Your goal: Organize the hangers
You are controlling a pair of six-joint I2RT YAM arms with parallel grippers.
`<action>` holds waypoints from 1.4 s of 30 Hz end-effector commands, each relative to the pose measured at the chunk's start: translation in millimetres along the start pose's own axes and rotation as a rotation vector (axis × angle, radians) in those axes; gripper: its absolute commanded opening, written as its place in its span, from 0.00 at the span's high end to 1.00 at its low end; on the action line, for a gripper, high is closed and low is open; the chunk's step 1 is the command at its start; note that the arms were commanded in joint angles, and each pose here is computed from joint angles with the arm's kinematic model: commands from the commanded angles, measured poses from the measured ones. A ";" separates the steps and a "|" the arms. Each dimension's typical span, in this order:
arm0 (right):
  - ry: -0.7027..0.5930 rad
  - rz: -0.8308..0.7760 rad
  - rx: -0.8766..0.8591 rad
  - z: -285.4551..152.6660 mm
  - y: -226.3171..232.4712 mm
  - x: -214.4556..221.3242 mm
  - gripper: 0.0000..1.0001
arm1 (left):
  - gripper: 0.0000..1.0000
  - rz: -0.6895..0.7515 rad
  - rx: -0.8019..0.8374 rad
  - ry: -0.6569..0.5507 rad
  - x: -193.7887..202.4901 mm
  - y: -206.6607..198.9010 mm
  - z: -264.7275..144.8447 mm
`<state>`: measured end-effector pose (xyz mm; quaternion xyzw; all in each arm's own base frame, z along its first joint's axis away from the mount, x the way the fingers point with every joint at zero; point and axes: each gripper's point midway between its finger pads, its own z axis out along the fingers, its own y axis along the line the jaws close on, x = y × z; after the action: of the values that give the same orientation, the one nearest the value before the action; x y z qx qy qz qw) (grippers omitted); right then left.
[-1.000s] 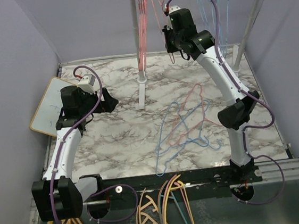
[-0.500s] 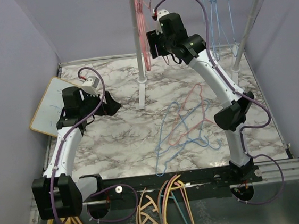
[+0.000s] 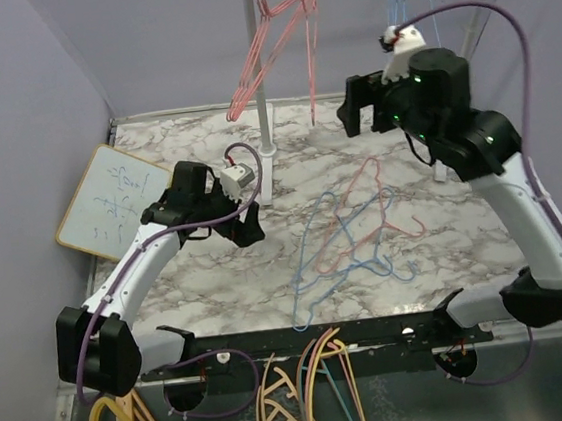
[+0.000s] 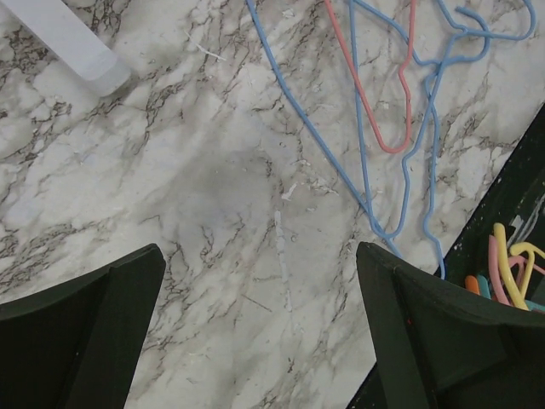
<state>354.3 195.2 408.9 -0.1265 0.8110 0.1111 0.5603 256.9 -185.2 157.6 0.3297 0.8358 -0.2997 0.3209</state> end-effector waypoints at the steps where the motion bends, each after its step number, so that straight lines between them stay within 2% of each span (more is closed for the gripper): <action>1: -0.039 0.058 -0.030 -51.7 -5.4 9.3 0.00 | 0.01 -0.015 0.044 0.060 9.1 -9.2 10.7; 7: -0.010 0.127 0.018 -106.0 -27.5 48.4 0.00 | 0.01 0.040 0.069 0.105 -18.1 -28.2 47.6; 9: 0.005 0.150 0.095 -128.2 -45.6 59.2 0.00 | 0.01 0.059 0.112 0.100 -31.5 -43.6 62.5; 12: -0.029 0.168 0.175 -157.1 -66.1 55.2 0.00 | 0.01 0.109 0.133 0.110 -47.2 -65.1 89.9; 17: -0.061 0.211 0.162 -179.1 -68.3 50.1 0.00 | 0.01 0.072 -0.026 0.135 -59.9 -47.1 152.9; 21: -0.119 0.260 0.152 -198.1 -72.4 50.3 0.00 | 0.01 0.045 -0.099 0.083 -76.0 -35.3 187.6; 28: -0.126 0.323 0.199 -233.6 -87.8 59.1 0.00 | 0.03 0.066 -0.172 0.014 -102.2 -26.1 235.5; 34: -0.137 0.349 0.233 -258.3 -99.1 61.0 0.01 | 0.08 0.055 -0.181 0.030 -105.5 -24.0 266.9; 42: -0.188 0.371 0.274 -277.8 -112.5 62.8 0.00 | 0.14 0.129 -0.209 0.089 -77.8 -22.5 293.5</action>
<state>135.8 11.0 444.6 0.0929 0.7758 0.1284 0.6108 381.7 -430.8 54.2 0.3480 0.8554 -0.2036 0.3253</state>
